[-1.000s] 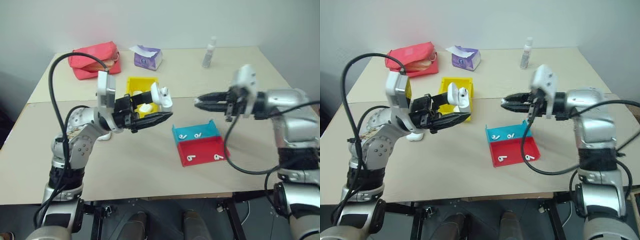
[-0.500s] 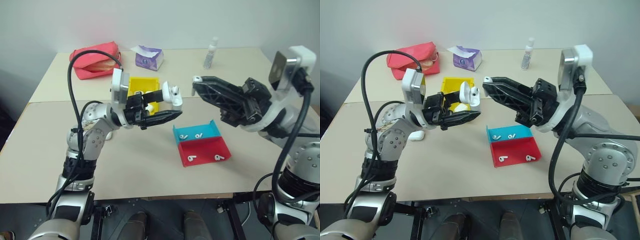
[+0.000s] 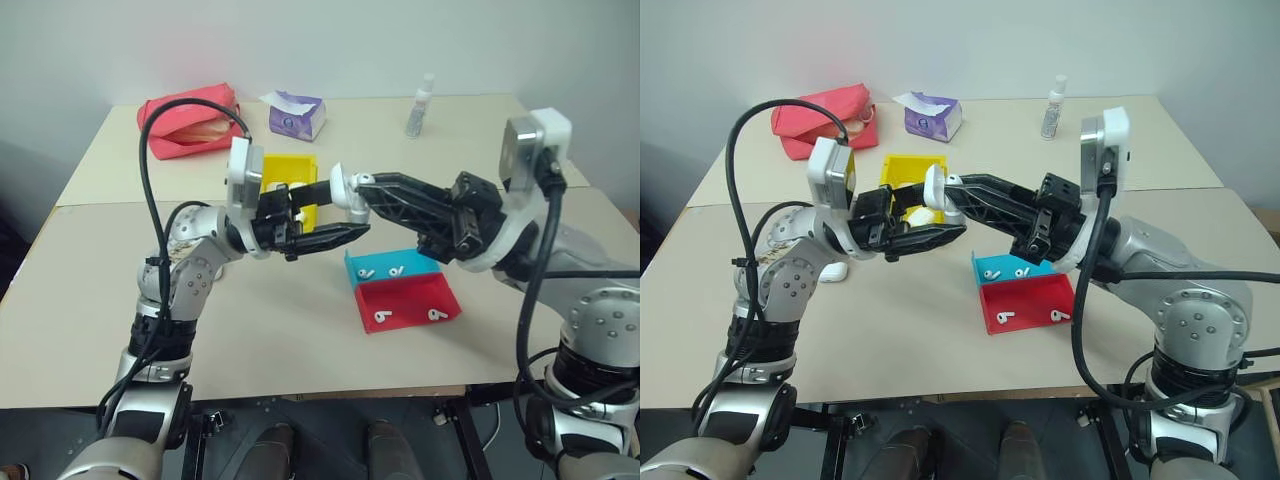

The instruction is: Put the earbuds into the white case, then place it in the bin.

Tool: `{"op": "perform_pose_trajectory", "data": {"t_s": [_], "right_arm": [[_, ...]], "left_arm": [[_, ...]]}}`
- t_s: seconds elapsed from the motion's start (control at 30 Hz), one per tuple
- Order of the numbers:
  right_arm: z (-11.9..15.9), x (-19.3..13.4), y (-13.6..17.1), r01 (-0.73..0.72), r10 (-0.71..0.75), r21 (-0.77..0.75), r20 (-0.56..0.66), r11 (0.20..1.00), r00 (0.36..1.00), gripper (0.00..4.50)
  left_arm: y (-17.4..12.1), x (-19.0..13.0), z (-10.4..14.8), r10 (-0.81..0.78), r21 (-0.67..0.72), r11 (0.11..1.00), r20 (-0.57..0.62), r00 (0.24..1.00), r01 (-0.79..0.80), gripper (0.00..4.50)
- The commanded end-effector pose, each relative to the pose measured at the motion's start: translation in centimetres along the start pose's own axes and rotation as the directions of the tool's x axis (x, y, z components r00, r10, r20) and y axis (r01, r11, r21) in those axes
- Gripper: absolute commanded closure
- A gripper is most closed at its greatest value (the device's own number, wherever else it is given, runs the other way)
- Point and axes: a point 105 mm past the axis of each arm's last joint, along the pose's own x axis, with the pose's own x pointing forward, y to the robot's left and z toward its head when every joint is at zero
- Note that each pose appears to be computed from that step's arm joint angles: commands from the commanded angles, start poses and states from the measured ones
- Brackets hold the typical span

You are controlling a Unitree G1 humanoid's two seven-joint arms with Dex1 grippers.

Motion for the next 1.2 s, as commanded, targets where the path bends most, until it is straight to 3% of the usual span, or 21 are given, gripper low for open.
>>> {"op": "perform_pose_trajectory", "data": {"t_s": [0.03,0.2,0.5,0.8,0.9,1.07,1.17,1.2], "right_arm": [[0.6,0.1,0.4,-0.004,0.004,-0.045,0.018,0.999,1.0,3.9],[0.0,0.3,0.5,-0.001,0.0,-0.057,-0.014,0.998,1.0,3.9],[-0.3,-0.3,0.5,0.002,-0.006,-0.08,-0.05,0.997,0.999,0.98],[0.2,-1.5,0.8,-0.007,0.002,-0.108,-0.042,0.994,0.999,0.98],[0.6,-1.5,0.4,0.021,-0.029,-0.134,-0.057,0.991,0.998,1.54],[1.5,-1.4,-0.2,0.046,-0.064,-0.189,-0.087,0.981,0.994,3.31],[1.6,-1.1,-0.9,0.041,-0.089,-0.228,-0.203,0.973,0.975,4.38],[1.6,-0.9,-1.1,0.034,-0.093,-0.243,-0.234,0.969,0.968,4.45]], "left_arm": [[-0.6,0.3,1.2,-0.027,0.048,0.999,0.027,0.999,0.025,1.73],[-0.6,0.3,1.1,-0.028,0.046,0.999,0.026,0.999,0.027,1.73],[-0.3,0.3,1.1,-0.034,0.044,0.998,0.024,0.999,0.033,1.73],[0.7,0.0,-0.1,0.013,0.022,1.0,-0.011,1.0,-0.013,1.73],[0.9,0.1,-1.3,0.034,0.047,0.998,-0.079,0.996,-0.03,1.73],[0.7,0.4,-2.0,0.031,0.046,0.999,-0.088,0.996,-0.027,1.73],[0.8,0.8,-2.5,0.039,0.044,0.998,-0.1,0.994,-0.034,1.73],[0.9,1.0,-2.6,0.04,0.044,0.998,-0.103,0.994,-0.036,1.73]]}}
